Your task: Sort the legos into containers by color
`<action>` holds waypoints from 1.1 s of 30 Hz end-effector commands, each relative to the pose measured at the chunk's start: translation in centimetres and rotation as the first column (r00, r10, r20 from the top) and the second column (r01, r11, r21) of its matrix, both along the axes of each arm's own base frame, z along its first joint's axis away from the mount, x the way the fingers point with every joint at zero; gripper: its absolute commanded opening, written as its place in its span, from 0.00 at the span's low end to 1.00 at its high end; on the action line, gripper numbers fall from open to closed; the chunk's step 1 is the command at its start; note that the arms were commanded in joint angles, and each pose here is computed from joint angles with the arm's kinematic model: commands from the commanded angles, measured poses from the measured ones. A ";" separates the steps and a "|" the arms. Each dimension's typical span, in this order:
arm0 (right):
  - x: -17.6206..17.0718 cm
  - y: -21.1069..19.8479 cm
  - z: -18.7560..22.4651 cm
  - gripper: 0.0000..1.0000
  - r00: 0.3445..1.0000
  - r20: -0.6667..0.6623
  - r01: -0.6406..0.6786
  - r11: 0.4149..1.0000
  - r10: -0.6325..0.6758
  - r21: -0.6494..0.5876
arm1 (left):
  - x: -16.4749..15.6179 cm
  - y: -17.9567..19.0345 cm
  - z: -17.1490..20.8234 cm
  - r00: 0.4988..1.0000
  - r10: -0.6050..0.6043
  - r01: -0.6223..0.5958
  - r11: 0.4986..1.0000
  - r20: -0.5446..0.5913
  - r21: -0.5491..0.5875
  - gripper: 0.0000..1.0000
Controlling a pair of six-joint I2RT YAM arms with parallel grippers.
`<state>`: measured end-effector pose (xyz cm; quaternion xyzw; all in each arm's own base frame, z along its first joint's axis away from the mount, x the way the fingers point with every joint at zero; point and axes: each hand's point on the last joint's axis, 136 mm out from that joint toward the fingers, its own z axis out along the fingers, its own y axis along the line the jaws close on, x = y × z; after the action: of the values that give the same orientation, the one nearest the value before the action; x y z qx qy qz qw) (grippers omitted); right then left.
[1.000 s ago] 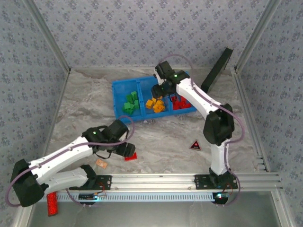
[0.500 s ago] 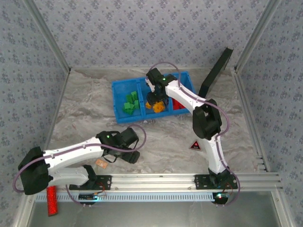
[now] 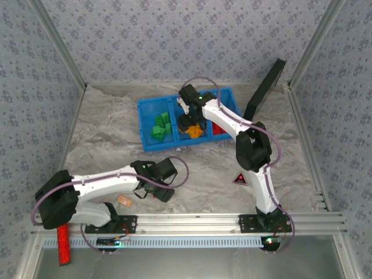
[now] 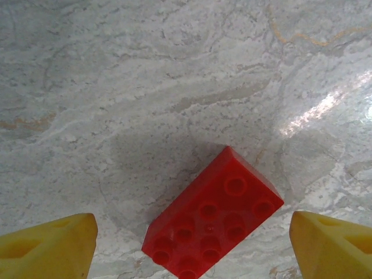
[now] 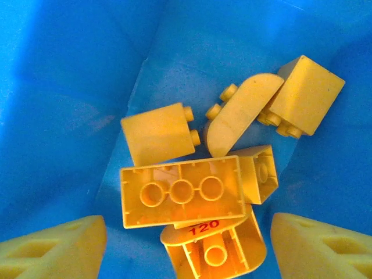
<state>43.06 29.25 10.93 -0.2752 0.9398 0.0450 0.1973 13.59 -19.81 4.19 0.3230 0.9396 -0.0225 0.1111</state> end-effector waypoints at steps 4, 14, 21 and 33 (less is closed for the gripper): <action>-0.2 -1.1 4.6 0.82 0.999 0.050 0.005 0.998 -0.008 0.056 | -0.6 -1.6 -0.6 0.996 -0.052 0.051 0.999 -0.069 -0.005 0.86; -1.7 -8.4 11.3 0.85 0.976 0.157 0.137 0.986 -0.150 0.091 | -2.9 -1.1 -3.2 0.978 0.025 -0.025 1.000 -0.207 0.004 0.77; -4.0 -16.9 14.2 0.87 0.910 0.171 0.349 0.921 -0.378 0.174 | -3.7 -0.7 -3.9 0.962 0.087 -0.082 0.996 -0.258 0.029 0.52; -12.2 -24.0 12.1 0.91 0.826 0.069 0.533 0.815 -0.560 0.228 | -0.4 -5.2 2.0 0.966 0.047 -0.061 0.997 -0.254 -0.048 0.32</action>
<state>32.91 5.75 23.71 0.0016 0.9511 0.0464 0.3053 12.04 -22.29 2.95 0.2767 0.9599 -0.0447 -0.0027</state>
